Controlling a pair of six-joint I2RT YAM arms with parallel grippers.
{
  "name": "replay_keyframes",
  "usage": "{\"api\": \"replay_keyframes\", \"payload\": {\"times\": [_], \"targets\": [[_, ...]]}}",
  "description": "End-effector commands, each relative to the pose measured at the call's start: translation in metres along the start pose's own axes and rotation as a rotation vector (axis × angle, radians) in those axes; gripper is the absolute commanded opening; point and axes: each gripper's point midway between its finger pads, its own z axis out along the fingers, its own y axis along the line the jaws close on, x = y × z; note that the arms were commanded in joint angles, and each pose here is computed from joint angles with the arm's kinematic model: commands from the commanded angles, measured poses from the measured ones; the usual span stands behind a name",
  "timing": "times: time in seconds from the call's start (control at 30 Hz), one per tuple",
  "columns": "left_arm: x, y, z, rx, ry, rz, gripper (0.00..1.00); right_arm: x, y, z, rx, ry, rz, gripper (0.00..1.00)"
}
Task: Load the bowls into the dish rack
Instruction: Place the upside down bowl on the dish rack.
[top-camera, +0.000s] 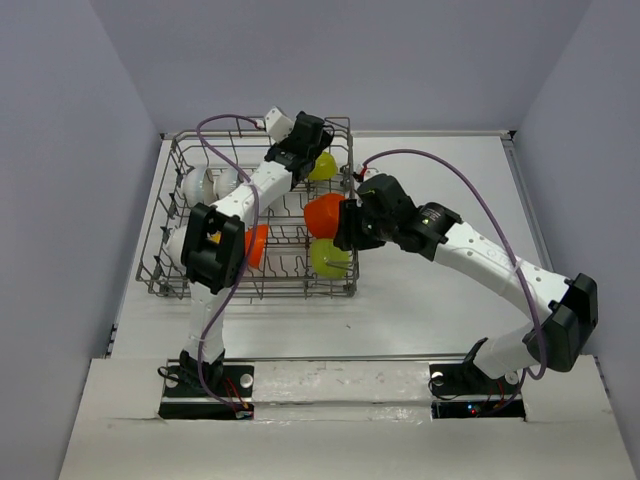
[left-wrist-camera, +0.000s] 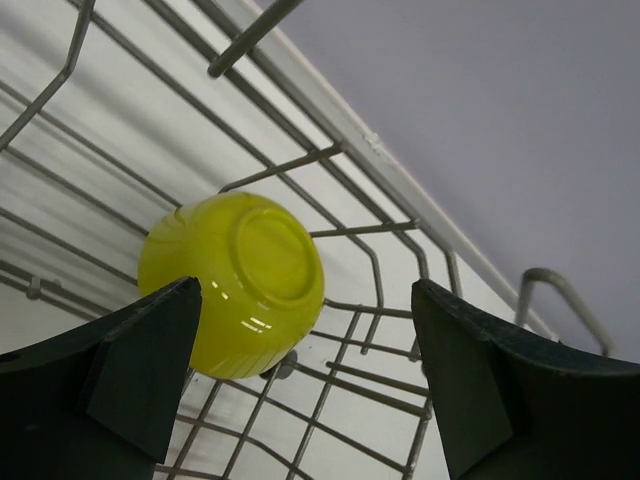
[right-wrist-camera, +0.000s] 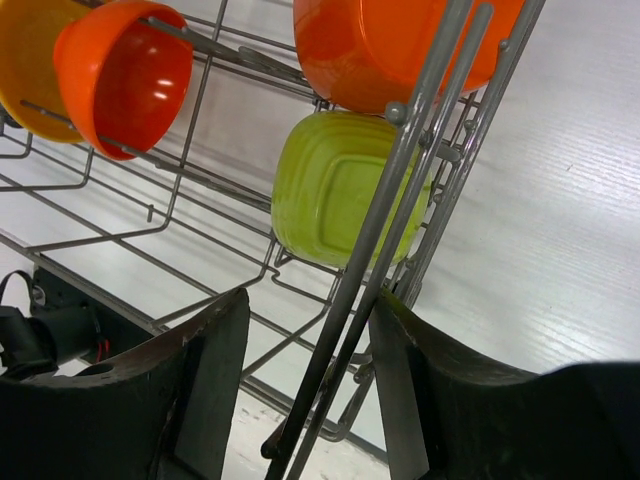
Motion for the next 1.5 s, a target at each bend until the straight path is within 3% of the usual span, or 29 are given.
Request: {"api": "replay_keyframes", "payload": {"times": [0.0, 0.43, 0.67, 1.47], "targets": [[-0.017, -0.013, -0.03, 0.026, -0.048, -0.053, 0.96, -0.015, 0.011, -0.014, -0.031, -0.07, 0.027, 0.57], [0.027, 0.001, -0.034, -0.028, 0.015, -0.091, 0.99, -0.015, 0.013, -0.016, -0.043, -0.068, 0.038, 0.57], [0.028, 0.024, -0.039, -0.104, -0.022, -0.166, 0.99, -0.011, 0.013, -0.013, -0.043, -0.053, 0.032, 0.57], [0.031, 0.023, -0.01, -0.144, -0.026, -0.241, 0.99, -0.011, 0.013, -0.017, -0.046, -0.044, 0.015, 0.57]]}}
